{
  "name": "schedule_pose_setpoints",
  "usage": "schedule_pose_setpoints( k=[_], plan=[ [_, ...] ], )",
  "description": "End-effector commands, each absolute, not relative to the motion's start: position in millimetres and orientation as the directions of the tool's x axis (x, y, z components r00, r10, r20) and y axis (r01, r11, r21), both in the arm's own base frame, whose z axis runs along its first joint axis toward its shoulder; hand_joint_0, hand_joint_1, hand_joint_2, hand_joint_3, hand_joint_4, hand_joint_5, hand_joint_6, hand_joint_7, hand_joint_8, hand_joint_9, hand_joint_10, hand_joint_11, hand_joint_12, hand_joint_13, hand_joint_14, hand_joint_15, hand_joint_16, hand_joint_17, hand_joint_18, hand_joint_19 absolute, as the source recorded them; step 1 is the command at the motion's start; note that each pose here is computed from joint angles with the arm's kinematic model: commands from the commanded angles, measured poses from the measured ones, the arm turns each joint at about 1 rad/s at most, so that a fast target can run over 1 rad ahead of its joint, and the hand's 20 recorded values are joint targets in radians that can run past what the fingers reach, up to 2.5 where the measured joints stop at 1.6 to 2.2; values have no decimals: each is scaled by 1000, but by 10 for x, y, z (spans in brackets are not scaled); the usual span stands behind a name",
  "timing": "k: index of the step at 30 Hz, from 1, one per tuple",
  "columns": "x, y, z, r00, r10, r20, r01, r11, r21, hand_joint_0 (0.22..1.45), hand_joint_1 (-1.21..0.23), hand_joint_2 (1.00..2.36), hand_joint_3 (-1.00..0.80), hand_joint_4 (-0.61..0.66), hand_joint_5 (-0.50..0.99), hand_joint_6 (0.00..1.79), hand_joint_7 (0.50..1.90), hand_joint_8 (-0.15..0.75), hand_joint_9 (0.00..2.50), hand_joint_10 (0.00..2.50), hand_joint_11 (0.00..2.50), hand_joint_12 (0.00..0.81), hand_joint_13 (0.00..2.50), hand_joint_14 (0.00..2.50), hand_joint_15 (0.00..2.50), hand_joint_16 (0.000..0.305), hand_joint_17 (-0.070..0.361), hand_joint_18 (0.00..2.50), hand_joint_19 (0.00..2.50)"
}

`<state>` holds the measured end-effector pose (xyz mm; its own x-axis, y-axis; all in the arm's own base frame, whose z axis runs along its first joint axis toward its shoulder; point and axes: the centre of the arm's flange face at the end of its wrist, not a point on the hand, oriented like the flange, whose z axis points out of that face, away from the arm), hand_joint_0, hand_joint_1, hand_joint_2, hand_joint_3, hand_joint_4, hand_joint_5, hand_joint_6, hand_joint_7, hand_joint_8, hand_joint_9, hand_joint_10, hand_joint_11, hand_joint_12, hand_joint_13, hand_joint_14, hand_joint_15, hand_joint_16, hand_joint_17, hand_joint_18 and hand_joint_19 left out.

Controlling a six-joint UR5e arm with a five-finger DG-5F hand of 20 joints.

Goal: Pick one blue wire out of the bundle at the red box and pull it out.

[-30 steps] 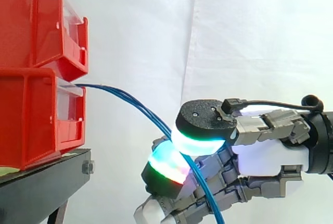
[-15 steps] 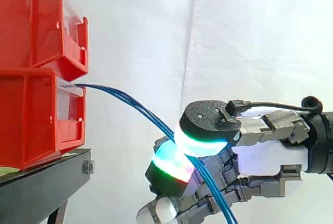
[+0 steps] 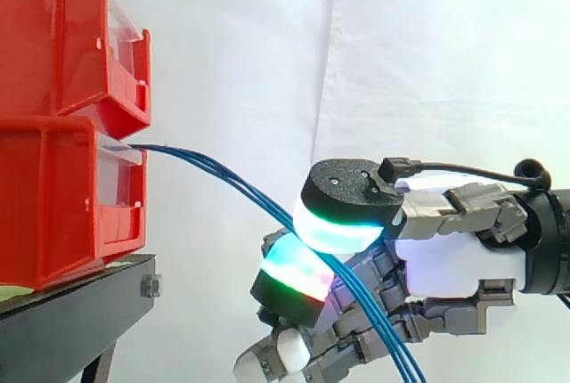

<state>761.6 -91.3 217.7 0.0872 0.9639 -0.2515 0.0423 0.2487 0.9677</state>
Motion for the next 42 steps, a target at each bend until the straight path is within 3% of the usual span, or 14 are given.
schedule_pose_setpoints(
  k=[1,6,7,8,9,14,19,21,23,25,28,33,42],
  plan=[
    [7614,-924,2183,89,964,-250,42,248,968,624,-728,1031,-114,463,-129,671,1277,306,955,28,1125,365,387,7,173,57,127,378,256],
    [7614,-924,2183,89,966,-245,41,242,969,649,-719,1021,-208,487,-133,676,1279,305,956,26,1119,367,389,7,164,57,129,392,258],
    [7614,-924,2183,89,966,-245,41,242,969,657,-709,1017,-254,497,-107,594,1406,289,975,26,1035,362,388,7,151,57,128,388,268],
    [7613,-936,2183,91,965,-245,41,242,969,657,-708,1016,-263,508,-104,587,1397,281,986,26,991,360,389,6,146,57,128,387,273],
    [7613,-936,2183,91,965,-245,41,242,969,660,-692,1015,-256,505,-84,528,1488,269,1009,24,924,354,392,6,146,57,128,382,286],
    [7606,-948,2227,93,966,-241,37,238,970,701,-620,1014,-220,481,-63,502,1381,228,1084,27,812,336,424,7,153,55,123,372,304],
    [7611,-941,2234,88,967,-239,34,237,971,761,-651,1015,-312,433,-78,502,1344,245,1076,29,960,341,437,8,180,53,119,382,303],
    [7607,-940,2227,86,967,-241,35,238,971,763,-743,1012,-358,395,-86,500,1425,260,1059,29,1064,347,446,8,181,54,121,418,281],
    [7606,-952,2227,87,967,-239,36,237,971,755,-824,1002,-467,409,-108,556,1355,277,1026,27,1134,356,455,8,185,55,123,447,257],
    [7605,-952,2239,88,967,-239,34,237,971,727,-873,1000,-500,439,-126,644,1198,280,1019,26,1147,360,457,8,186,55,124,458,250],
    [7609,-952,2246,88,967,-239,33,237,971,674,-899,1000,-500,458,-124,695,1158,279,1039,27,1131,362,455,8,189,55,124,458,278],
    [7605,-949,2239,85,967,-239,33,237,971,592,-790,1000,-487,379,-82,643,1345,256,1067,28,951,362,448,8,190,56,125,436,337],
    [7611,-955,2249,83,968,-238,28,237,971,561,-645,1010,-386,305,-53,535,1468,254,1044,28,867,364,430,9,206,57,127,384,384]
  ],
)
